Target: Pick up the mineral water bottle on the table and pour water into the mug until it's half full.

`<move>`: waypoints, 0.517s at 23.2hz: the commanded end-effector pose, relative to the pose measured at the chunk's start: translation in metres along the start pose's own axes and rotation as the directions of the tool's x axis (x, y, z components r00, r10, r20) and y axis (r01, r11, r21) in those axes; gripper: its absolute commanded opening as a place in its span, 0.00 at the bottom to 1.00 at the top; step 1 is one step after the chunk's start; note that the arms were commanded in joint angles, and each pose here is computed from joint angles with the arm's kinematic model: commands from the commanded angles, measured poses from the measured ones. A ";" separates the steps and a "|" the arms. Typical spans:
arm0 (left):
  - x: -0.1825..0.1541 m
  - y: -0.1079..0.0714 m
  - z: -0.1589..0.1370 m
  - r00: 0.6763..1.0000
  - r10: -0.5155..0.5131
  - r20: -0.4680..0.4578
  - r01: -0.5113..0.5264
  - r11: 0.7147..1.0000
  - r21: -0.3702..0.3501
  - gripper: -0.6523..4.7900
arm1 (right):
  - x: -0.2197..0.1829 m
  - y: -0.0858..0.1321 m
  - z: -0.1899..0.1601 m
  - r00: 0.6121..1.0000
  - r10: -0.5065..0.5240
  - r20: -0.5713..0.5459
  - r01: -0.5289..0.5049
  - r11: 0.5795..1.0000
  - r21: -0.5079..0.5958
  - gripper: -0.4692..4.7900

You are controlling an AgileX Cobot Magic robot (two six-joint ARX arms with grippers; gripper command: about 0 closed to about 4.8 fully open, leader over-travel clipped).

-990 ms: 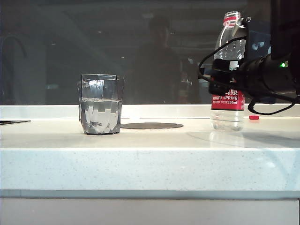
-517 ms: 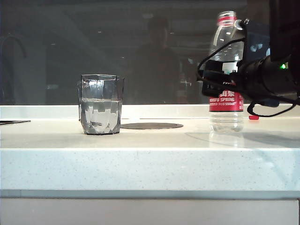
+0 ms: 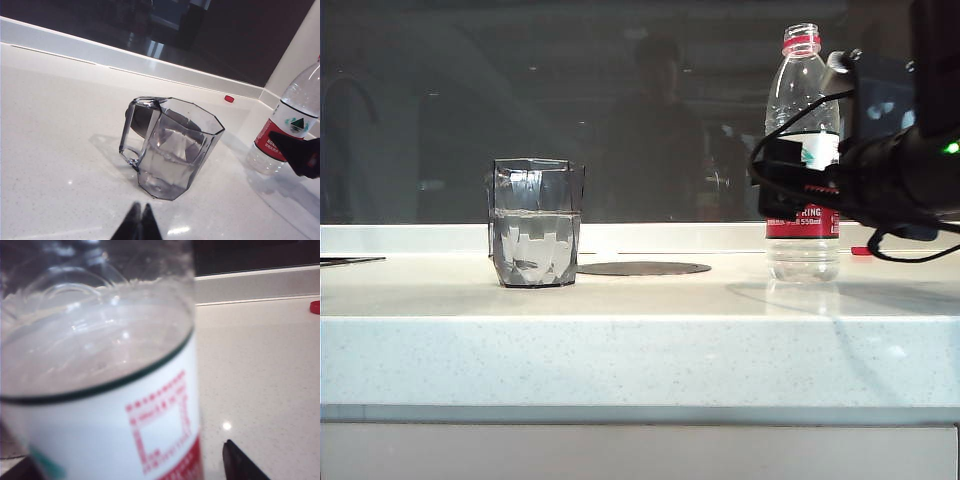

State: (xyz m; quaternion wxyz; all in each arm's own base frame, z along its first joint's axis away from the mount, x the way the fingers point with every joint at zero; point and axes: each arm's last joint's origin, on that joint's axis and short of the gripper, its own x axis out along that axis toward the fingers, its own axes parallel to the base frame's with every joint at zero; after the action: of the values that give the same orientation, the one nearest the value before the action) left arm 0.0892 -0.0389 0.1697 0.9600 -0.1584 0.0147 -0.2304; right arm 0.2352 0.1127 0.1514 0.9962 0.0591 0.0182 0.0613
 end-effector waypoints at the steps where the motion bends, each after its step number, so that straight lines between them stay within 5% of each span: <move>1: 0.000 0.000 0.001 1.000 0.002 0.009 -0.002 1.000 -0.002 0.11 | -0.013 -0.004 0.007 0.999 0.013 0.040 -0.014 0.999 0.032 0.99; 12: 0.000 0.000 0.001 1.000 0.005 0.001 -0.005 1.000 -0.002 0.11 | -0.057 0.014 0.012 0.976 0.209 0.064 -0.213 0.976 0.051 1.00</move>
State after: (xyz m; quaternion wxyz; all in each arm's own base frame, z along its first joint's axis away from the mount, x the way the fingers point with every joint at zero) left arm 0.0893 -0.0389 0.1689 0.9602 -0.1578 0.0190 -0.2295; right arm 0.1819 0.1128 0.1617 0.9851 0.0847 -0.0020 0.1498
